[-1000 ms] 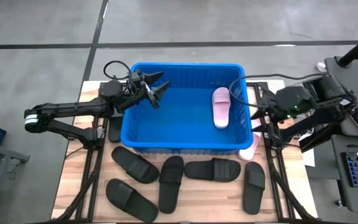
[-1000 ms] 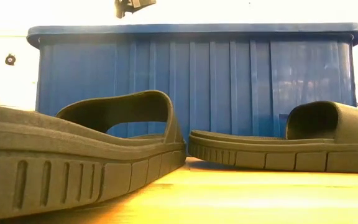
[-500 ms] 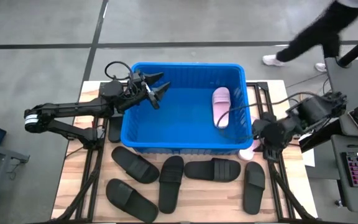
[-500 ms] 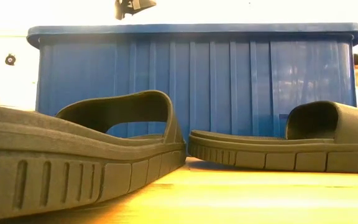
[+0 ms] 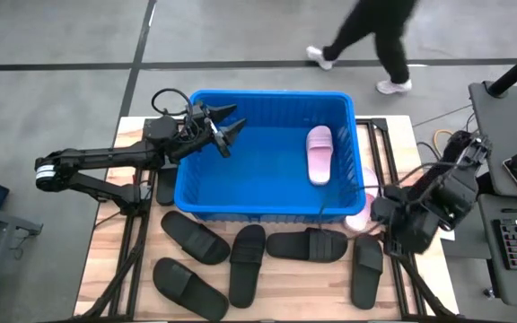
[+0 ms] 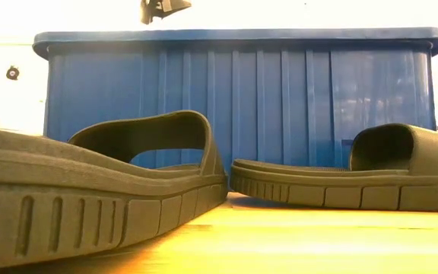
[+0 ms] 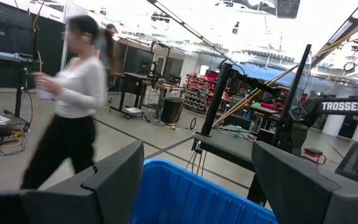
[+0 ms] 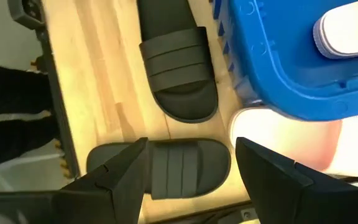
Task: Pick and place slides into bin
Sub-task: Put the pink slide into the blue bin
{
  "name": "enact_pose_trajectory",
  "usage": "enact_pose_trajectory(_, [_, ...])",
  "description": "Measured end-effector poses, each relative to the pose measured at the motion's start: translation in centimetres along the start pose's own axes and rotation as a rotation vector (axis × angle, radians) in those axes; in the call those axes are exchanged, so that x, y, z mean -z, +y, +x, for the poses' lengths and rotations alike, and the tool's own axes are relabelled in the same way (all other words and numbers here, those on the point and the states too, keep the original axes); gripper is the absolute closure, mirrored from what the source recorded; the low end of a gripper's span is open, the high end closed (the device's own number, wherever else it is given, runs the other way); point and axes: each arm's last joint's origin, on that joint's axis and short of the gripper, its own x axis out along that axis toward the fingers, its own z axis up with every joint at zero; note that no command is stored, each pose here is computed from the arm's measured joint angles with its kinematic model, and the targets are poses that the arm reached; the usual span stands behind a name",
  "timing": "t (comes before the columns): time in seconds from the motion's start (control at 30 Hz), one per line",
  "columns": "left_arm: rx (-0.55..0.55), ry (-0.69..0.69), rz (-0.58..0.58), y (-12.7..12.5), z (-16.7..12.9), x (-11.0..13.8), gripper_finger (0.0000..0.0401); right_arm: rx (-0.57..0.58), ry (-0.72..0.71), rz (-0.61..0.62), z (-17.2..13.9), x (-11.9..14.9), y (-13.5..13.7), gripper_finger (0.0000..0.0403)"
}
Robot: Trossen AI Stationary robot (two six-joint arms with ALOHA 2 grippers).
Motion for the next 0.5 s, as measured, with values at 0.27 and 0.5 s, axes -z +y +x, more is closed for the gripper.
enact_pose_trajectory(0.27, [0.000, 0.001, -0.001, 0.0, 0.0, 0.0, 0.0118, 0.123, 0.004, 0.031, 3.4, 2.3, 0.9, 0.0172])
enact_pose_trajectory(0.5, [0.000, 0.001, 0.000, 0.0, 0.0, 0.0, 0.0118, 0.121, 0.005, 0.042, 6.6, 2.9, 1.9, 0.0172])
